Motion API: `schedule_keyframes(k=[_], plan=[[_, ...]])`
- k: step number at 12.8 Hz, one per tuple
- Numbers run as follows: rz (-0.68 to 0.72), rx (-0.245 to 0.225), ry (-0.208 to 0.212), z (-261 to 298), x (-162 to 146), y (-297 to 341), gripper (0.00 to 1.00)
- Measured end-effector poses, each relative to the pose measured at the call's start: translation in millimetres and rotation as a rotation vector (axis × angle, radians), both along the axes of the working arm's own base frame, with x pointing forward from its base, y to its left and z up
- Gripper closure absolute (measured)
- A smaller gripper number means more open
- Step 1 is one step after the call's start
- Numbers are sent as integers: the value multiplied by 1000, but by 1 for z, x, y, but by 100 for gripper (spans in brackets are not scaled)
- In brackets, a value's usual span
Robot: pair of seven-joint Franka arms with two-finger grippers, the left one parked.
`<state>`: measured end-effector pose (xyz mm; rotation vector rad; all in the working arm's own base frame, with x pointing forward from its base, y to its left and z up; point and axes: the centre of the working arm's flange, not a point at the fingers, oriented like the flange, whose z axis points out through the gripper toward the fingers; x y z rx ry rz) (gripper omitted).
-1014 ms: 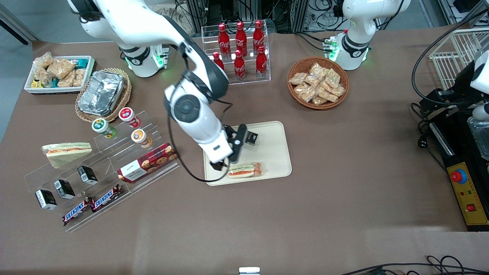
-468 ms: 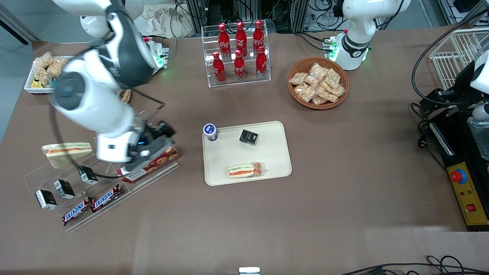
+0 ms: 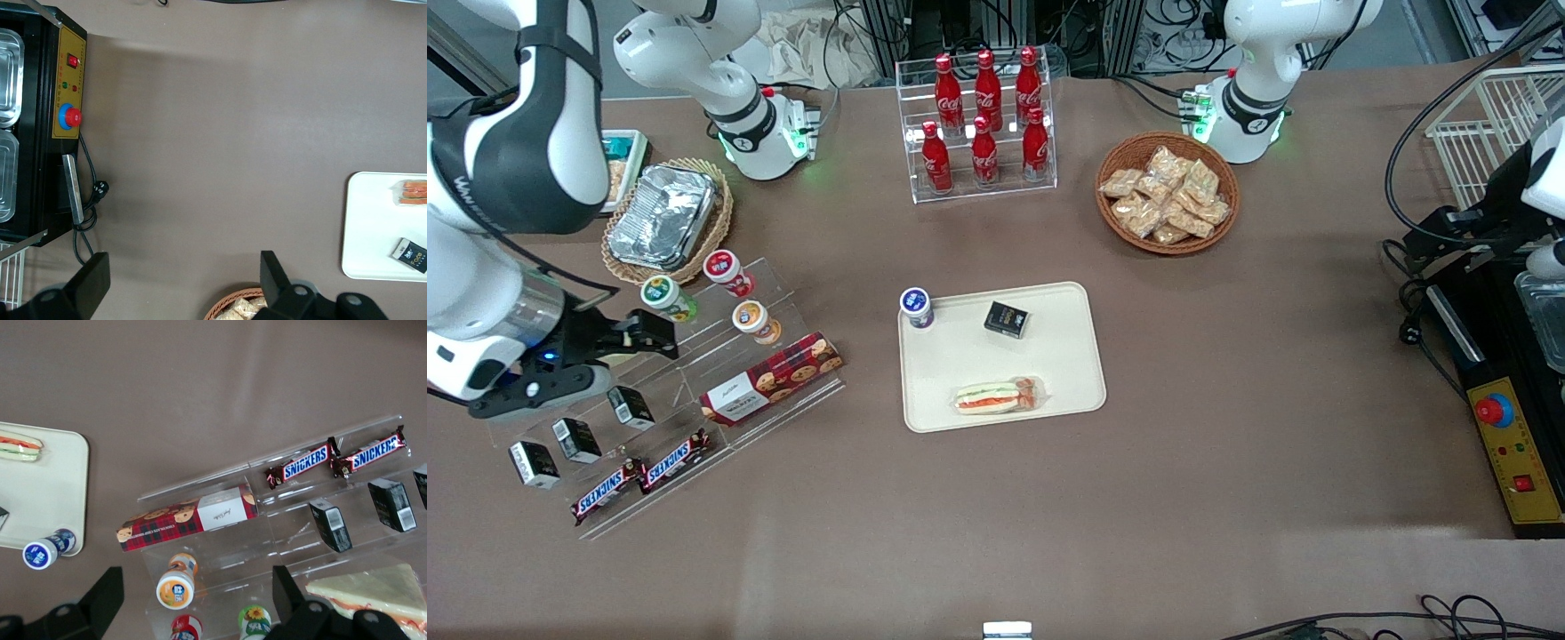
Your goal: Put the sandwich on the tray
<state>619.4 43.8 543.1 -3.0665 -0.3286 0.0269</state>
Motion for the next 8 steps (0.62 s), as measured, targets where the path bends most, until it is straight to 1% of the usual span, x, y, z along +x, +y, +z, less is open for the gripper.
schedule_keyframes(k=[1, 3, 4, 6, 8], plan=[[-18, -10, 3, 0, 0, 0, 1], [-79, -69, 3, 1, -1, 3, 1], [-96, -86, 0, 3, -2, 2, 1], [-120, -86, -8, 9, -3, -6, 1], [-169, -78, -7, 10, -3, -35, 1]])
